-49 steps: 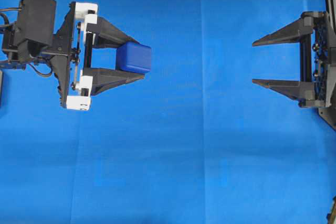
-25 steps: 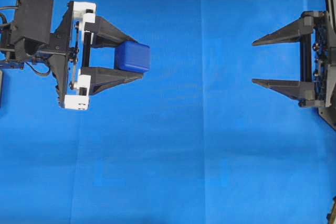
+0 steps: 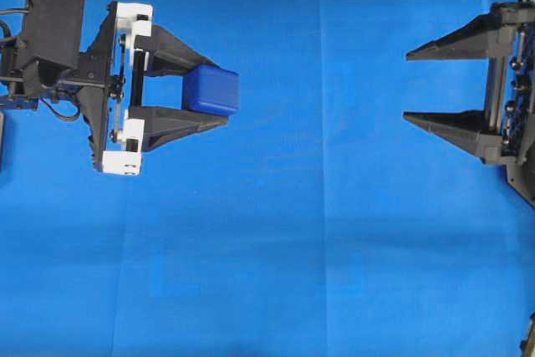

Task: Handover the blue block to the right arm after grasping it with the left arm, then place it in the designated position.
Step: 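Open the right gripper and rotate it toward the held cube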

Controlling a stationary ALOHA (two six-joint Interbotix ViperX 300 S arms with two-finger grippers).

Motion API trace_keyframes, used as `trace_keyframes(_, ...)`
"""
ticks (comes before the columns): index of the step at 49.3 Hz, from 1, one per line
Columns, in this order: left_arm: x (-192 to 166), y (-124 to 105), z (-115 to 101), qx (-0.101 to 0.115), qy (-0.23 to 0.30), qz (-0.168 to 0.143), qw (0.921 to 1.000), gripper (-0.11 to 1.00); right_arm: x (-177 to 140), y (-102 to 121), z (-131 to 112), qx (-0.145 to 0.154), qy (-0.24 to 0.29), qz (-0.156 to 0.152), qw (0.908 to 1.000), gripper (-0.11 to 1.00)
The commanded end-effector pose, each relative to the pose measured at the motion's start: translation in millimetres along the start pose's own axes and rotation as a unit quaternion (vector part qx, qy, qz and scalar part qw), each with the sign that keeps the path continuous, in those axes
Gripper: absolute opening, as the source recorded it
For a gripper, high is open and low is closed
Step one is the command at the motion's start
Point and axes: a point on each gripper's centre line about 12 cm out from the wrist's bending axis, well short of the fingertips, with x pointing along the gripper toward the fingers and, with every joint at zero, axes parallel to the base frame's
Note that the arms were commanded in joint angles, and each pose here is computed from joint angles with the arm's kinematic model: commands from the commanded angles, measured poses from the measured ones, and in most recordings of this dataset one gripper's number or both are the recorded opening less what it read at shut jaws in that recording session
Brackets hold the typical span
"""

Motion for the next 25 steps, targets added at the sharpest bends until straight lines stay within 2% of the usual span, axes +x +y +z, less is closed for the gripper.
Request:
trace_keyframes(1, -10, -1, 20, -0.001, -0.034, -0.001, 0.9994, 0.46, -1, -7, 12, -0.055, -0.018, -0.010, 0.9983, 0.99)
trace_keyframes(5, -10, 0, 21, -0.001, -0.035, -0.001, 0.9994, 0.46, -3, -8, 16, -0.135, -0.029, -0.014, 0.9903, 0.98)
trace_keyframes(11, -10, 0, 21, -0.001, -0.035, -0.001, 0.9994, 0.46, -7, -9, 23, -0.234, -0.051, -0.022, 0.9707, 0.97)
trace_keyframes(18, -10, 0, 21, -0.001, -0.035, -0.001, 0.9994, 0.46, -9, -8, 29, -0.303, -0.070, -0.026, 0.9500, 0.97)
trace_keyframes(25, -10, -1, 21, -0.001, -0.035, -0.001, 0.9994, 0.46, -9, -6, 29, -0.348, -0.073, -0.024, 0.9344, 0.97)
